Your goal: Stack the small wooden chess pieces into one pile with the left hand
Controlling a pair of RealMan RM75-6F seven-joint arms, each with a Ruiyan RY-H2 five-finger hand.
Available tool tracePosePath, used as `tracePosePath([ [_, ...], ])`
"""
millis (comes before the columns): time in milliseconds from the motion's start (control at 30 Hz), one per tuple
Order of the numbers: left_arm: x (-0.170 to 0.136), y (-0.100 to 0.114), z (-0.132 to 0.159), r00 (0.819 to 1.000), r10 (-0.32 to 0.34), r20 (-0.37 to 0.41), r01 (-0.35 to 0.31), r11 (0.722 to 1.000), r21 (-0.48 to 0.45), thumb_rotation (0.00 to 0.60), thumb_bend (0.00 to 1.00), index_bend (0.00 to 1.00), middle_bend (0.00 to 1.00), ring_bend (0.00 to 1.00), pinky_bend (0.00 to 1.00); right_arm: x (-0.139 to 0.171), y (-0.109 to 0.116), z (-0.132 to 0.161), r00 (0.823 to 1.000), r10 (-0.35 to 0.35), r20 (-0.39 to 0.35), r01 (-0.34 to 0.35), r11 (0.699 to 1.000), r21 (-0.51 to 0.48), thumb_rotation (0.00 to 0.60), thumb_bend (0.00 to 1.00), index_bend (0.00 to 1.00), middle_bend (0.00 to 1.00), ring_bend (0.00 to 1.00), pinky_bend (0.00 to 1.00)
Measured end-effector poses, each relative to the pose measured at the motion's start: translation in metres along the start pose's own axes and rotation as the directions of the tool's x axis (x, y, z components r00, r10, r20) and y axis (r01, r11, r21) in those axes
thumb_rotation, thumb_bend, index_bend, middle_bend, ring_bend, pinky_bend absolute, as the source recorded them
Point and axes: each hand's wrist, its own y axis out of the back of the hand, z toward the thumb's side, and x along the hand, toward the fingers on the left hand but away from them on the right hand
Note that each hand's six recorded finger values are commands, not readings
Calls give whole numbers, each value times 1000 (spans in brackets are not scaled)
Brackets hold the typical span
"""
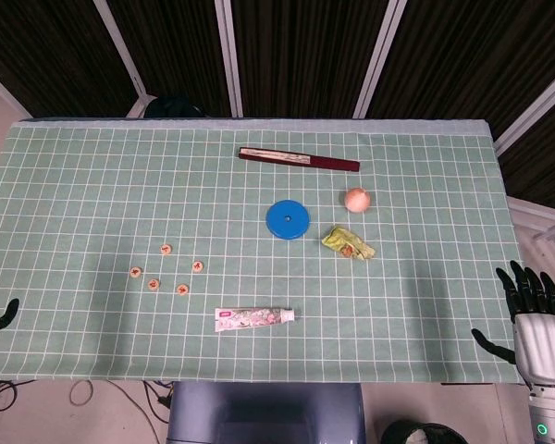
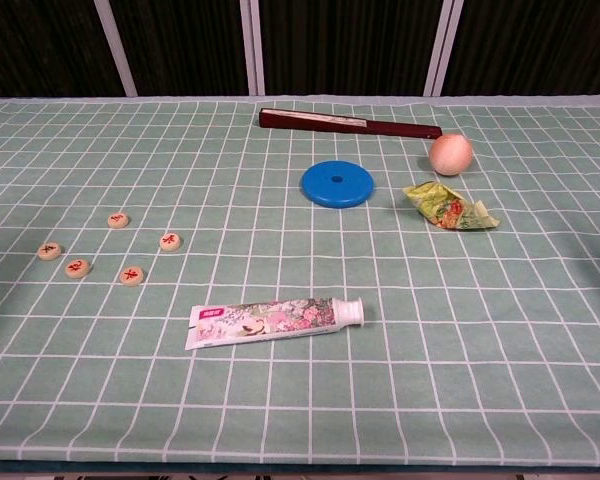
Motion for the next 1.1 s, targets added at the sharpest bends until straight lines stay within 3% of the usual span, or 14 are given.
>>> tracePosePath([
  [800,-5,3,6,999,10,40,-10,1000,-16,600,211,83,0,0,0,3,5,-4,1000,-7,6,7,1000,-7,600,232,81,13,0,0],
  [1100,8,1,36,987,-35,157,38,999,-16,600,210,98,0,0,0,3,4,-4,1000,-1,16,1,1000,-20,600,232,81,13,0,0],
])
